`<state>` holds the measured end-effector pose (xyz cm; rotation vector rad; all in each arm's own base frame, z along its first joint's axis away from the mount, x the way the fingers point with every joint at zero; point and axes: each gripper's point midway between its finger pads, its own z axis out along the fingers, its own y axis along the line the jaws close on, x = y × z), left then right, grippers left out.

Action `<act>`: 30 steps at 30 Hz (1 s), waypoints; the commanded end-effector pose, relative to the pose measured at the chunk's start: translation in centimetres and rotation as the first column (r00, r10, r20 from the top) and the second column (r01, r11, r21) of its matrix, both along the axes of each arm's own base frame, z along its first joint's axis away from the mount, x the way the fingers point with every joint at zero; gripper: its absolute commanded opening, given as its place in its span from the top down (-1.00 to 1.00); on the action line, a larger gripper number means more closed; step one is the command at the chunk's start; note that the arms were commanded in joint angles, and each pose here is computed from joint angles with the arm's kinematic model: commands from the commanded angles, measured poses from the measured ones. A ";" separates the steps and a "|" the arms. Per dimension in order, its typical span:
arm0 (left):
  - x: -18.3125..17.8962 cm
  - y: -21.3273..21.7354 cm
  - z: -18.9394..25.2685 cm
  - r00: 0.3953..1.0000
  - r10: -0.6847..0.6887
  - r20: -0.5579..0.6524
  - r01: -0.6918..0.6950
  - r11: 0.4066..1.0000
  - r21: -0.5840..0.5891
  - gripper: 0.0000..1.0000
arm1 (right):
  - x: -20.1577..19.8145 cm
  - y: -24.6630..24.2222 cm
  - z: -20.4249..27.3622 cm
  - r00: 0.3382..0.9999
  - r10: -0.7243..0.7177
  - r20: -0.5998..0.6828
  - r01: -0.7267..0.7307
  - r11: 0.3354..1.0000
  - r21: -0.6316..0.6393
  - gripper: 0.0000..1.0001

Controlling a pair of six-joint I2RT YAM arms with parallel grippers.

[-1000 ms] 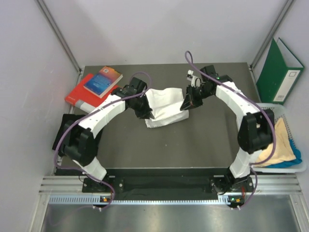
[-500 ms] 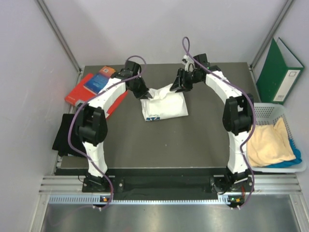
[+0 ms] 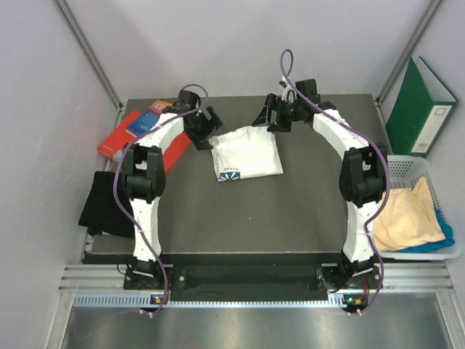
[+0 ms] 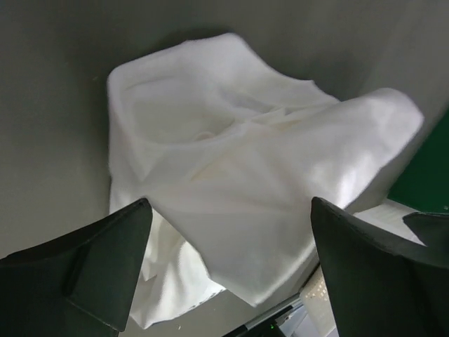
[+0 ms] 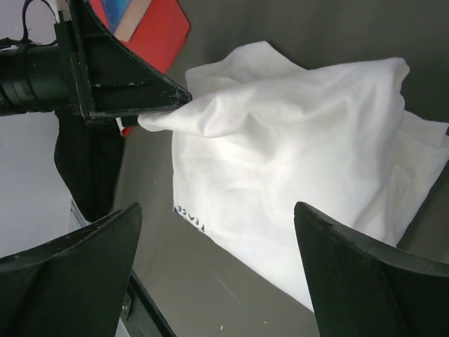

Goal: Fold and stack the t-shirts
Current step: Fold the long partially folded tshirt into a neat square

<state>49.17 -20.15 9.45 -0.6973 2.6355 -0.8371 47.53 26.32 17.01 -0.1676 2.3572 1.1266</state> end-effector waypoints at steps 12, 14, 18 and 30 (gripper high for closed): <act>-2.9 -2.7 15.4 0.905 -0.076 0.419 0.150 0.978 -0.145 -0.43 | -1.7 2.2 -0.2 0.994 0.110 0.012 -0.111 0.992 0.051 1.00; -3.2 -3.2 15.1 0.908 -0.086 0.411 0.160 0.976 -0.149 0.00 | -1.2 3.0 -2.1 0.993 0.111 -0.025 -0.109 0.992 0.058 1.00; -3.7 -4.9 13.4 0.922 -0.114 0.370 0.189 0.967 -0.173 1.00 | 1.0 4.6 -3.5 0.995 0.094 -0.021 -0.092 0.993 0.077 1.00; -1.8 -7.1 1.4 0.967 -0.150 0.208 0.182 0.972 -0.146 1.00 | 4.6 5.3 -8.6 0.994 -0.023 -0.111 0.034 0.995 0.099 1.00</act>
